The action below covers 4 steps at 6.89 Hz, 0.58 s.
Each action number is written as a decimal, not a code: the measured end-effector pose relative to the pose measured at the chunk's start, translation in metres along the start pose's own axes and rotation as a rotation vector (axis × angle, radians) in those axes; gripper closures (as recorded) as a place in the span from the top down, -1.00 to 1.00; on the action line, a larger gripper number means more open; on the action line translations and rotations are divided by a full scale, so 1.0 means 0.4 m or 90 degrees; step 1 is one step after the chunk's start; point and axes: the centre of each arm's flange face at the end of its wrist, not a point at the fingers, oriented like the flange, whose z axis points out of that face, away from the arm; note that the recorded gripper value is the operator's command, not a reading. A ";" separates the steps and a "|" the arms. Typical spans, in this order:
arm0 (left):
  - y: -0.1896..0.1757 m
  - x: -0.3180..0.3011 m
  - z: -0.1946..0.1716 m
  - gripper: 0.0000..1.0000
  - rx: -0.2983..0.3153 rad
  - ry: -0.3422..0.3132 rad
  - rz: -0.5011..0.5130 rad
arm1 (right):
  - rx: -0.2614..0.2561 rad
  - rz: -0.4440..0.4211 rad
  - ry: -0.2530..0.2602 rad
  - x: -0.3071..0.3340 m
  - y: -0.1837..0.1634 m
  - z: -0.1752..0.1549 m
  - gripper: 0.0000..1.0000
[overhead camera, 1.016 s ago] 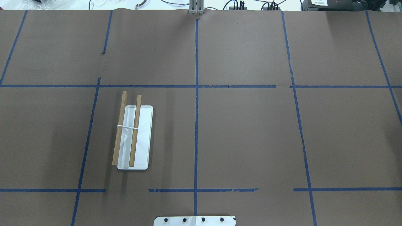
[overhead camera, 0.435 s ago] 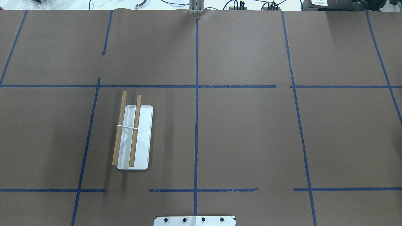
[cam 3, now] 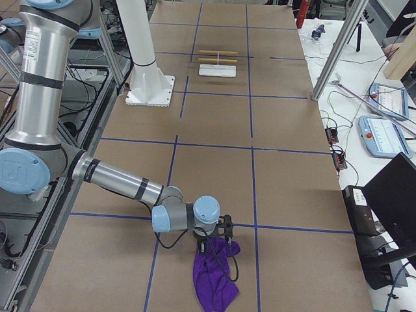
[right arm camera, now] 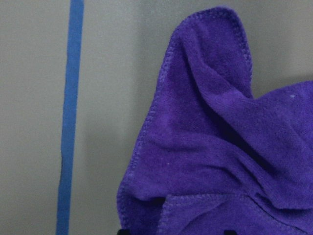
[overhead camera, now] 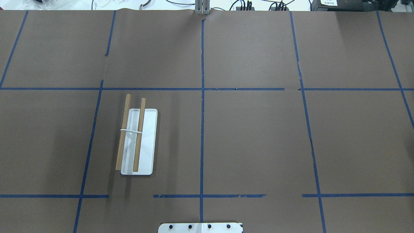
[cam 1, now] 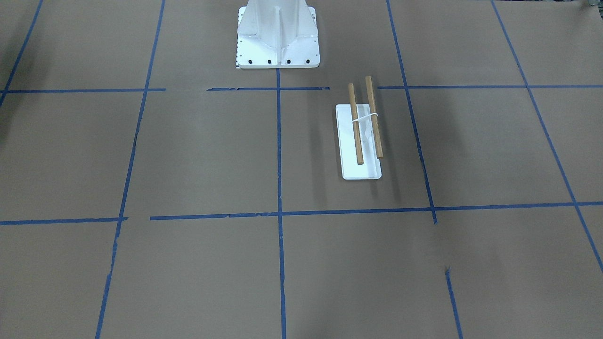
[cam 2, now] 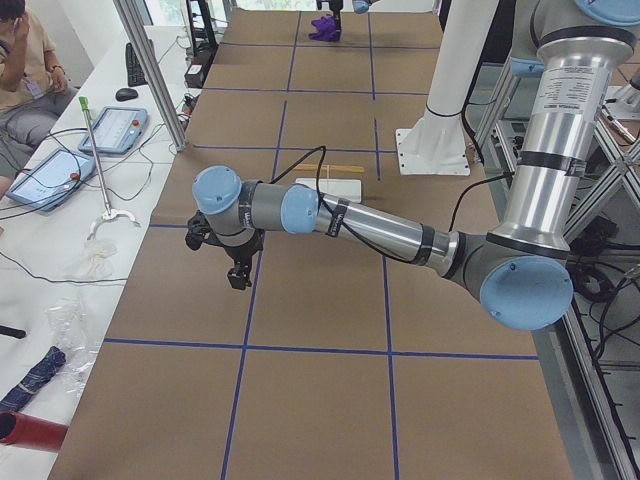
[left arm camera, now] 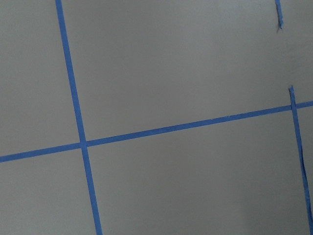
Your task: Hang towel on rack
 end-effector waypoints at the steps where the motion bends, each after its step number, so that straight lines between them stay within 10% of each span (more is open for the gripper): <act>1: 0.000 0.001 -0.002 1.00 0.001 0.000 0.000 | -0.004 -0.001 -0.003 -0.003 -0.001 0.006 -0.57; 2: 0.000 0.002 -0.004 1.00 0.002 0.000 0.001 | -0.006 -0.003 -0.004 -0.006 -0.004 0.010 -0.92; 4: 0.000 0.006 -0.007 1.00 0.004 0.000 0.003 | -0.006 -0.010 -0.004 -0.010 -0.007 0.011 -1.00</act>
